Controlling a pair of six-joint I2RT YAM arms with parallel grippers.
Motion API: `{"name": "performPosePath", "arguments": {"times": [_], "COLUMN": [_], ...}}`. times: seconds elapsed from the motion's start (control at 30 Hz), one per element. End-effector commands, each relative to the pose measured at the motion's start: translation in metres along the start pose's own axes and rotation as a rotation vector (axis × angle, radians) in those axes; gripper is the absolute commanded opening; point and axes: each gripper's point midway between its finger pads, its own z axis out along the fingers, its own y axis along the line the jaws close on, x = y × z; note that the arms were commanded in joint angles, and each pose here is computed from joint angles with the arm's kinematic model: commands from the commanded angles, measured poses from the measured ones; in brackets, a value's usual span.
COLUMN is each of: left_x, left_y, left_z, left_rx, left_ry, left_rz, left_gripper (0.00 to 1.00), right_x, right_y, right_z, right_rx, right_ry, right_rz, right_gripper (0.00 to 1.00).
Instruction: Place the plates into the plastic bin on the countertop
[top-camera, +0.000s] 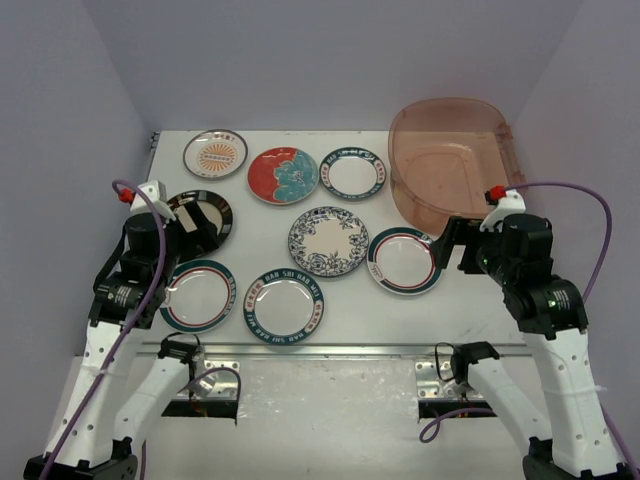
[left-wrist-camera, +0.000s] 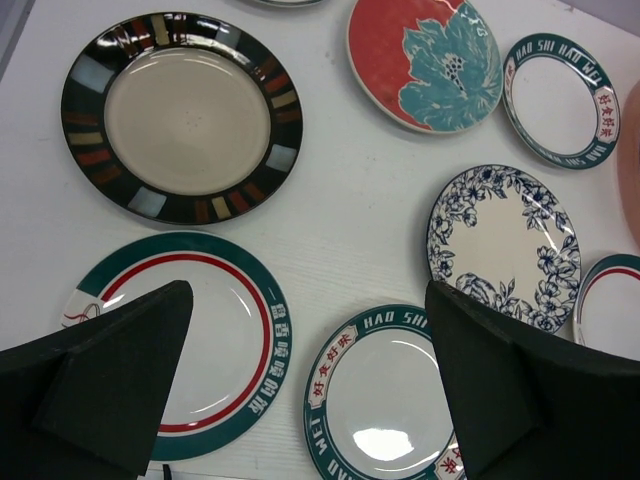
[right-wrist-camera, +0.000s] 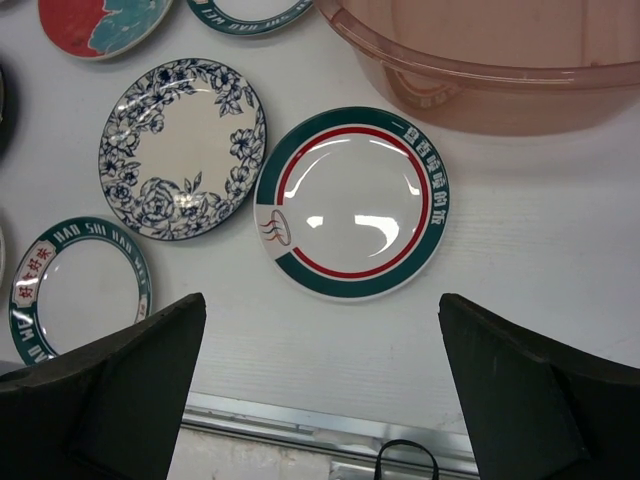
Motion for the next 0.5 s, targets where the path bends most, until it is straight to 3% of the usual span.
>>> {"name": "performPosePath", "arguments": {"times": [0.0, 0.2, 0.37, 0.47], "left_x": [-0.022, -0.001, 0.008, 0.016], "left_y": [-0.010, -0.055, -0.074, -0.070], "left_z": [-0.004, 0.022, 0.065, 0.094], "left_rx": [0.034, 0.237, 0.276, 0.214], "left_ry": [-0.065, 0.030, 0.060, 0.062], "left_rz": [-0.042, -0.176, -0.369, -0.495], "left_gripper": [1.00, 1.00, 1.00, 1.00], "right_x": [-0.010, 0.006, 0.010, 0.016], "right_y": [0.008, 0.053, 0.071, 0.096], "right_z": [0.005, 0.022, 0.027, 0.023], "right_rx": [-0.032, -0.294, -0.396, -0.568], "right_ry": [-0.039, -0.016, 0.038, 0.037], "right_rz": [0.051, 0.152, 0.185, 0.200], "right_gripper": [0.99, 0.99, 0.99, 0.99]}}
